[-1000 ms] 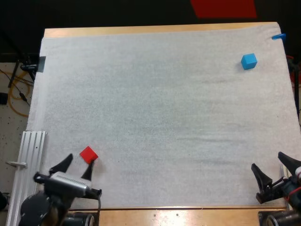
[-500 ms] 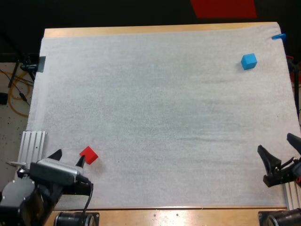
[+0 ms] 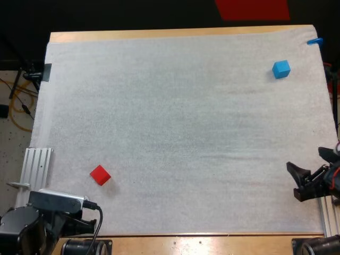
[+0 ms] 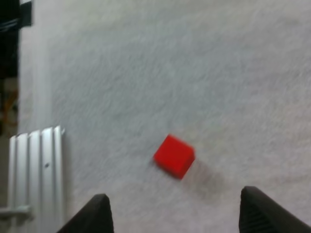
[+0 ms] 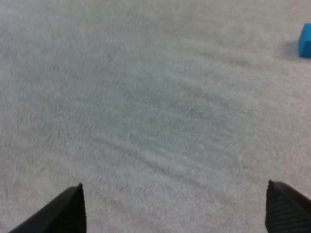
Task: Stack red cube on blue cube
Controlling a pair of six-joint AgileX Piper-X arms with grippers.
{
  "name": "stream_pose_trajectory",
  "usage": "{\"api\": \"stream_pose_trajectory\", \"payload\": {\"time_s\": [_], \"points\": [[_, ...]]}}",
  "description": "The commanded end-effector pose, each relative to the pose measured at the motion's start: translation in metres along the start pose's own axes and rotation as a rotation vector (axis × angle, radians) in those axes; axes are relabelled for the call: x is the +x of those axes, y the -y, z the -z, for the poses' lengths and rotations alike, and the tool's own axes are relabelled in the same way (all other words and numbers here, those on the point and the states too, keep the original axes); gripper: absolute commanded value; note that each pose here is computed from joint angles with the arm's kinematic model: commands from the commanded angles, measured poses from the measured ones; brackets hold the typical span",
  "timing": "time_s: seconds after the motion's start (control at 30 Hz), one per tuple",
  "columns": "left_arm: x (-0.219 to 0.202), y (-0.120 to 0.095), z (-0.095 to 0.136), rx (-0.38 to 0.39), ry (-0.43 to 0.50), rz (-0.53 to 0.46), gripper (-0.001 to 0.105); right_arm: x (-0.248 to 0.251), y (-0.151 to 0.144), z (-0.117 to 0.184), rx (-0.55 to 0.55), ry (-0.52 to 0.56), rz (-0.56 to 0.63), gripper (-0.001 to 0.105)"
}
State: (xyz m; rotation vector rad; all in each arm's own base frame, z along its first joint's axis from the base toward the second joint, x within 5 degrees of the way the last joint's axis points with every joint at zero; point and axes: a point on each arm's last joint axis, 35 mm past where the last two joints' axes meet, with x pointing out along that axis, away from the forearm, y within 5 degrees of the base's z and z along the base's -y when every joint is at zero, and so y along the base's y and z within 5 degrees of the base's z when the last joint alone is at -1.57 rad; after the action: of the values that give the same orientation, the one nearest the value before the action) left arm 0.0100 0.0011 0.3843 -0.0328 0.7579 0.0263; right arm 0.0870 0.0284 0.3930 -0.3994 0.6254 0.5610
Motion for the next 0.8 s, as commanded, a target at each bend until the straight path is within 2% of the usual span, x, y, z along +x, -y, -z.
{"api": "stream_pose_trajectory", "payload": {"time_s": [0.0, 0.03, 0.2, 0.43, 0.53, 0.63, 0.77], "points": [[-0.002, -0.002, 0.002, -0.017, -0.005, -0.046, 0.056, -0.002, -0.003, -0.002, -0.047, 0.025, -0.055, 0.072], [-0.002, -0.002, 0.002, -0.022, -0.005, -0.056, 0.056, -0.002, -0.003, -0.003, -0.052, 0.03, -0.07, 0.072], [0.0, -0.002, 0.001, -0.079, -0.01, -0.063, 0.056, 0.0, -0.013, -0.007, -0.065, 0.116, -0.313, 0.072], [0.02, -0.005, 0.003, -0.075, -0.081, -0.173, 0.056, 0.004, -0.015, -0.01, -0.071, 0.12, -0.384, 0.072], [0.036, -0.007, 0.003, -0.06, -0.129, -0.268, 0.054, 0.004, -0.016, -0.01, -0.073, 0.12, -0.386, 0.072], [0.05, -0.008, 0.002, -0.048, -0.174, -0.306, 0.039, 0.004, -0.016, -0.01, -0.073, 0.12, -0.386, 0.072], [0.068, -0.007, -0.003, -0.07, -0.186, -0.31, 0.007, 0.004, -0.016, -0.01, -0.073, 0.12, -0.386, 0.072]]}}
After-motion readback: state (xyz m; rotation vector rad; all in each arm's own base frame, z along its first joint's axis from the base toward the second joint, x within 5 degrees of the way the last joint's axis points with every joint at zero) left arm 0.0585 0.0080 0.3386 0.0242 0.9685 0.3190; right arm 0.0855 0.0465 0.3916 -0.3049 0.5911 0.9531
